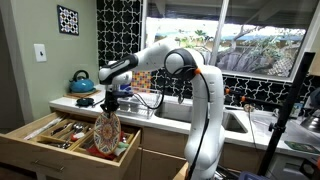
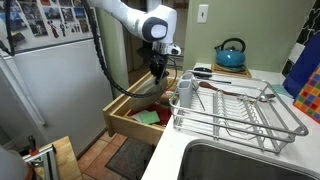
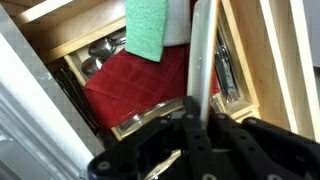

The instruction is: Move the plate from the drawer to the plate rack

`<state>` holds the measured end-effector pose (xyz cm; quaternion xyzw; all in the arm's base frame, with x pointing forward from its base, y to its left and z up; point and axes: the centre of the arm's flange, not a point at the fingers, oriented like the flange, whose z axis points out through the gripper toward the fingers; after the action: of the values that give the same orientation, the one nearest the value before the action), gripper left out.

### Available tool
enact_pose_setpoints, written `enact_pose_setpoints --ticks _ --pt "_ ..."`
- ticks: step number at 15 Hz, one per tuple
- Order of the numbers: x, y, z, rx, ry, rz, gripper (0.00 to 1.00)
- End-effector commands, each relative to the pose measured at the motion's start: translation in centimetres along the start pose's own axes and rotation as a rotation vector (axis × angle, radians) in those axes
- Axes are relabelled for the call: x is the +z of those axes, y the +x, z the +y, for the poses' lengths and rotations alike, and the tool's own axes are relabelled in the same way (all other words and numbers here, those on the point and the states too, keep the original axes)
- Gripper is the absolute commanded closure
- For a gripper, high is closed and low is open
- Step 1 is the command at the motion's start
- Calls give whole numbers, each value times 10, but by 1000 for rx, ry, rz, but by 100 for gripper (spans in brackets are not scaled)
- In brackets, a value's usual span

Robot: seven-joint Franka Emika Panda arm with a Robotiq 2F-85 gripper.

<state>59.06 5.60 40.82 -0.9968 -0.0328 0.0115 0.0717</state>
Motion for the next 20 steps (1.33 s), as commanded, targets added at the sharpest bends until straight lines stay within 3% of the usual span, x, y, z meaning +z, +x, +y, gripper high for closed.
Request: enact_pose_setpoints --ticks 1,8,9,10,11,13,20 --pt "25 1 -7 -11 2 -37 57" --pt "37 6 -18 -33 -6 -49 4" --pt "37 6 -18 -34 -5 -50 1" --pt "36 6 -18 -32 -6 -49 8" --pt "36 6 -19 -33 -7 -50 34" --pt "37 6 -18 -32 -6 -54 34" --pt "30 6 -20 -41 -21 -58 89"
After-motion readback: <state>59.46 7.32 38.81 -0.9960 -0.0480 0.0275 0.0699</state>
